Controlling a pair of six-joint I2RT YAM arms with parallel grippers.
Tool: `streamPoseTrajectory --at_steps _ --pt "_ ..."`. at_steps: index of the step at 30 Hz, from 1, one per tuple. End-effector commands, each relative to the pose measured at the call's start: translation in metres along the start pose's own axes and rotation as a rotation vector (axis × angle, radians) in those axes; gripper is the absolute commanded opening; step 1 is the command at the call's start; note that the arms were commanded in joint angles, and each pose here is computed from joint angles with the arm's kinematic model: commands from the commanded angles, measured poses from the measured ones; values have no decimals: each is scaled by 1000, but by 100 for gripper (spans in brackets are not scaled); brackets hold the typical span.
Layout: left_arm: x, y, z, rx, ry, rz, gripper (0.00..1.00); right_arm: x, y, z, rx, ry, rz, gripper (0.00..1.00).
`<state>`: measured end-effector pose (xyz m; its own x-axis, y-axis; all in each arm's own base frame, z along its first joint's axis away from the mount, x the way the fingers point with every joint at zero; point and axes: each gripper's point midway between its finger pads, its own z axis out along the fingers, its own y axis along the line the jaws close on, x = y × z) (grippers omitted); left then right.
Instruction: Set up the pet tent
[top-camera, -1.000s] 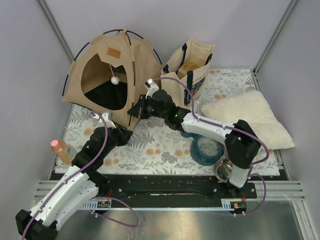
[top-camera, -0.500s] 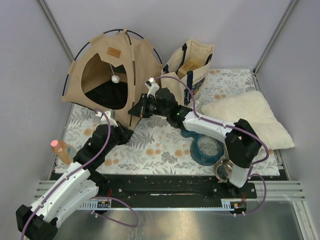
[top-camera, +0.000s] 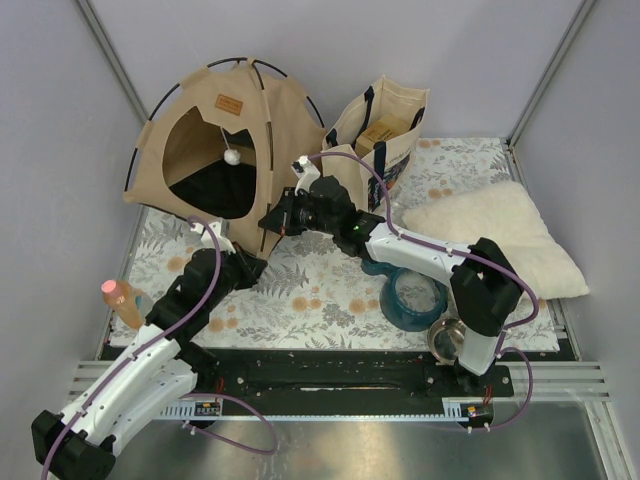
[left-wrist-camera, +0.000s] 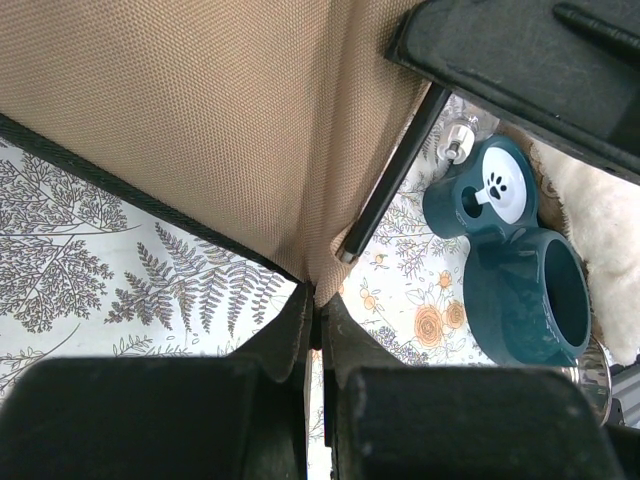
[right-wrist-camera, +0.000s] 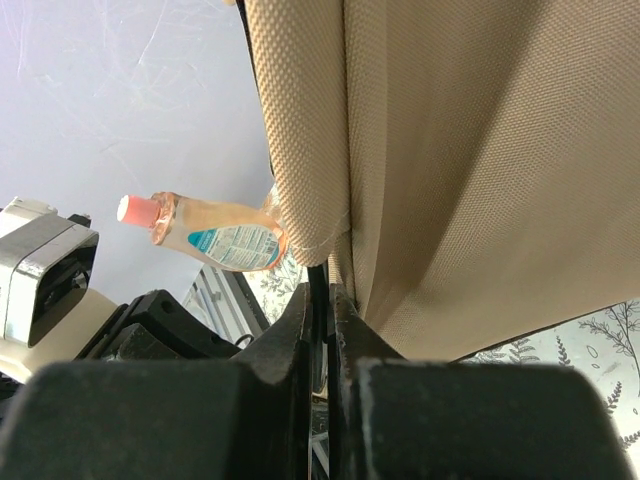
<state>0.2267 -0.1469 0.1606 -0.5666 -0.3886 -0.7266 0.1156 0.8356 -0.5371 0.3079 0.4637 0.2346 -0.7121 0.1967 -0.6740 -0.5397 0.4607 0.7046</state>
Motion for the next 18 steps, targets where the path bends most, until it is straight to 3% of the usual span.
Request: streamPoseTrajectory --at_steps 1,9,18 --pt "39 8 -15 -13 177 33 0 -100 -6 -17 96 -319 -56 0" --pt "39 3 -12 16 185 41 0 -85 31 -8 -106 -239 -19 0" --pt "30 -9 -17 67 158 56 0 -83 16 -3 -21 -256 -44 0"
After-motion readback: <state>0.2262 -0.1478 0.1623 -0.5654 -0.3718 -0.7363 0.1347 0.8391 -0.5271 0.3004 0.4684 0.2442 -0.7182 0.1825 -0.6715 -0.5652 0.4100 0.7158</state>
